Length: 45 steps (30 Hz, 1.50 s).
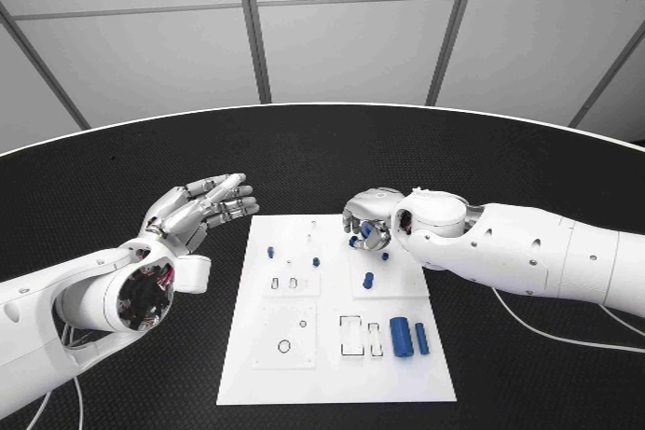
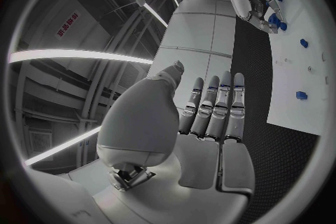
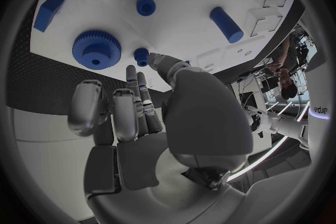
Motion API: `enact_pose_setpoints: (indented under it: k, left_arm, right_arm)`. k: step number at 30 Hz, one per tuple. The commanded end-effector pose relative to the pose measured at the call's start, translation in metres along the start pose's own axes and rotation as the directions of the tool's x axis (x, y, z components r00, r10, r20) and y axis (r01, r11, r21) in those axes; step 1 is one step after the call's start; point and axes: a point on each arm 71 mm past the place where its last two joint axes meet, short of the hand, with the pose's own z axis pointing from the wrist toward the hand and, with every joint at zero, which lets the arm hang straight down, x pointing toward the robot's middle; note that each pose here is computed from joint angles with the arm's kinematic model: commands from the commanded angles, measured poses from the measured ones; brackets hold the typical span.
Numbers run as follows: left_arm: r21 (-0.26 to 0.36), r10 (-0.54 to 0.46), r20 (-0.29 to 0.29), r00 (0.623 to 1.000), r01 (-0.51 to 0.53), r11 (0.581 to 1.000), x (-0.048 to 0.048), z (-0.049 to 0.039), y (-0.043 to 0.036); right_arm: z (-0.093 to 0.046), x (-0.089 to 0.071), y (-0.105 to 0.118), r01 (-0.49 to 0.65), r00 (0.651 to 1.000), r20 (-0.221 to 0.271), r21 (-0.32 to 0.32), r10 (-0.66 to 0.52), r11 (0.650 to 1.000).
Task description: Assemble the parts on the task board
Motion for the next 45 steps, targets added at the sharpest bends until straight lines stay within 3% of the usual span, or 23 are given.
enact_pose_setpoints:
  k: [1,34,45]
  left_arm:
    - [0.0,0.0,0.0,1.0,0.0,1.0,0.0,0.0,0.0]
    - [-0.004,-0.001,-0.001,1.0,0.0,1.0,-0.0003,0.0,0.0001]
    - [-0.005,0.0,-0.001,1.0,0.0,1.0,-0.0008,0.0002,0.0001]
  right_arm:
    - [0.0001,0.0002,-0.0005,0.0,1.0,-0.002,0.001,0.0,1.0]
    - [0.0006,0.001,-0.0028,0.002,1.0,-0.003,-0.008,-0.002,1.0]
    - [-0.0011,-0.0019,-0.0005,-0.005,0.999,0.032,-0.013,0.006,1.0]
